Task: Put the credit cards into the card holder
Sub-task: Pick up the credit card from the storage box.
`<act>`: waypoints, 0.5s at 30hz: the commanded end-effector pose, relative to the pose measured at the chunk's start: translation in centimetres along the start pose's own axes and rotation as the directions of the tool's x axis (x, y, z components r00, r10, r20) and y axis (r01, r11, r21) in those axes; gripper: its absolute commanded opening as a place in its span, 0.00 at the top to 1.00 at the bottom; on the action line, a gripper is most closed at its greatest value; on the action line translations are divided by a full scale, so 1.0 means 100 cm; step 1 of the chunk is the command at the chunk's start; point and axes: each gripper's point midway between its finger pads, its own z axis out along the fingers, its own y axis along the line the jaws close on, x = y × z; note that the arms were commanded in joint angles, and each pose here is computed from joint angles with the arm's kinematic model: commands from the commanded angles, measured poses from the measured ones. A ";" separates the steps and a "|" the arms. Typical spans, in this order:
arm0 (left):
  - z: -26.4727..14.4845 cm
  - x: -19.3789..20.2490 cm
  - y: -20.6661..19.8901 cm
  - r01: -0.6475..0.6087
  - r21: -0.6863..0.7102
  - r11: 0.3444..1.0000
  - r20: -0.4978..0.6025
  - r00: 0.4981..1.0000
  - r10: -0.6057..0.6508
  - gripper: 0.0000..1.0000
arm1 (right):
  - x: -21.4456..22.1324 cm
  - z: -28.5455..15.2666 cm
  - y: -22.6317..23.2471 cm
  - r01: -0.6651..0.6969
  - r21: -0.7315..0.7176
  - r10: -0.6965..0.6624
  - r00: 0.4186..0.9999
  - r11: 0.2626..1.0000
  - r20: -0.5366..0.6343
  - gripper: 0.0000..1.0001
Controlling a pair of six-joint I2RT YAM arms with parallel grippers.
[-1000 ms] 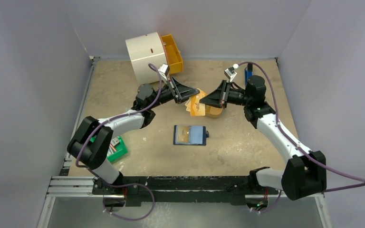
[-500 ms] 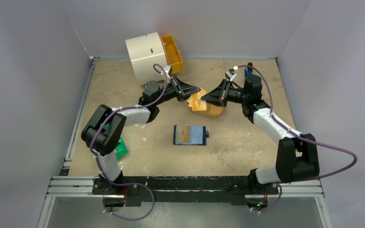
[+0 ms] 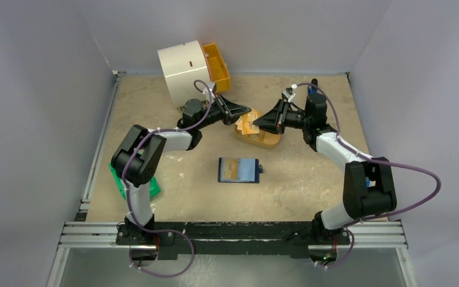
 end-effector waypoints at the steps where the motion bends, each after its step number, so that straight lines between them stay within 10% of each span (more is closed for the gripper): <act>1: 0.001 -0.023 -0.017 -0.035 0.064 0.997 0.054 0.998 0.031 1.00 | 0.005 -0.005 0.025 0.093 -0.065 -0.097 0.993 0.994 -0.060 0.72; 15: -0.006 -0.033 -0.026 -0.048 0.075 0.996 0.078 0.996 0.043 1.00 | 0.013 -0.011 0.020 0.087 -0.037 -0.089 0.994 0.995 -0.055 0.92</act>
